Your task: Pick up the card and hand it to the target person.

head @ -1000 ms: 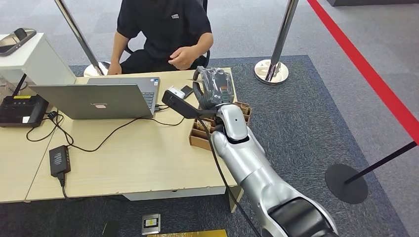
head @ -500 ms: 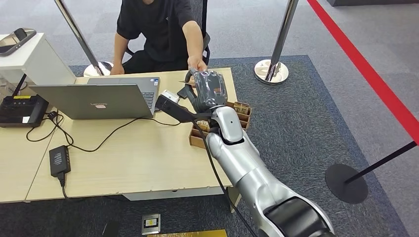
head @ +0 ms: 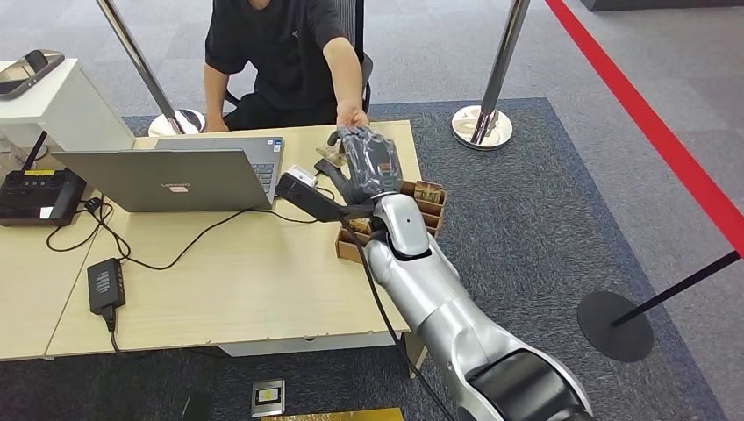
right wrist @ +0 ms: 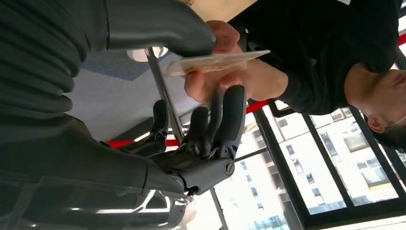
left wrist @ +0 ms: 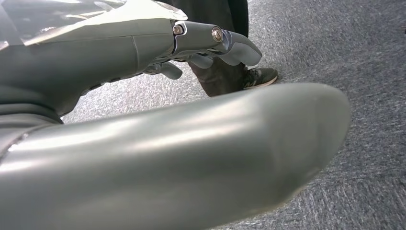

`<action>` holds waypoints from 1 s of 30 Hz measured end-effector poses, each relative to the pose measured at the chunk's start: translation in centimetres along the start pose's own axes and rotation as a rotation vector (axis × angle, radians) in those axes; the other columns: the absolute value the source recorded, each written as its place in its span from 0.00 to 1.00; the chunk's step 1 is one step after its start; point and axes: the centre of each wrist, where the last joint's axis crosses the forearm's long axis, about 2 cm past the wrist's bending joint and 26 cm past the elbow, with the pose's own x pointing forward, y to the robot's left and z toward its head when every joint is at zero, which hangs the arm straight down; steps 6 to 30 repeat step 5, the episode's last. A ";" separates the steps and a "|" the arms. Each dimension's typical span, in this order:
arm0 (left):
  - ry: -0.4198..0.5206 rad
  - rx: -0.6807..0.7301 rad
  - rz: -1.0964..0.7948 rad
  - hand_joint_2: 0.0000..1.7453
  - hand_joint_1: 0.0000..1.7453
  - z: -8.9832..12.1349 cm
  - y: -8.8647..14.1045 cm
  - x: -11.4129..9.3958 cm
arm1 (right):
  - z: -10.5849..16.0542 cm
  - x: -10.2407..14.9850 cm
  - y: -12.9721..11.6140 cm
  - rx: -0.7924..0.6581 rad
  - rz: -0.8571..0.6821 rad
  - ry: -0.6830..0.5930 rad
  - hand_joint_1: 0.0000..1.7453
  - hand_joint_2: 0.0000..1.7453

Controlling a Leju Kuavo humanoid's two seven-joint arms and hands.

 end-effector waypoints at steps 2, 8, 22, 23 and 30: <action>0.000 0.000 0.000 0.00 0.00 0.0 0.0 0.0 | 0.1 0.0 0.2 0.014 0.006 0.010 0.00 1.00; 0.001 0.000 0.000 0.00 0.00 0.0 0.0 0.0 | 0.3 -0.1 0.4 0.030 0.012 0.020 0.00 0.33; 0.001 0.000 0.000 0.00 0.00 0.0 0.0 0.0 | 0.3 -0.1 0.4 0.030 0.012 0.020 0.00 0.33; 0.001 0.000 0.000 0.00 0.00 0.0 0.0 0.0 | 0.3 -0.1 0.4 0.030 0.012 0.020 0.00 0.33; 0.001 0.000 0.000 0.00 0.00 0.0 0.0 0.0 | 0.3 -0.1 0.4 0.030 0.012 0.020 0.00 0.33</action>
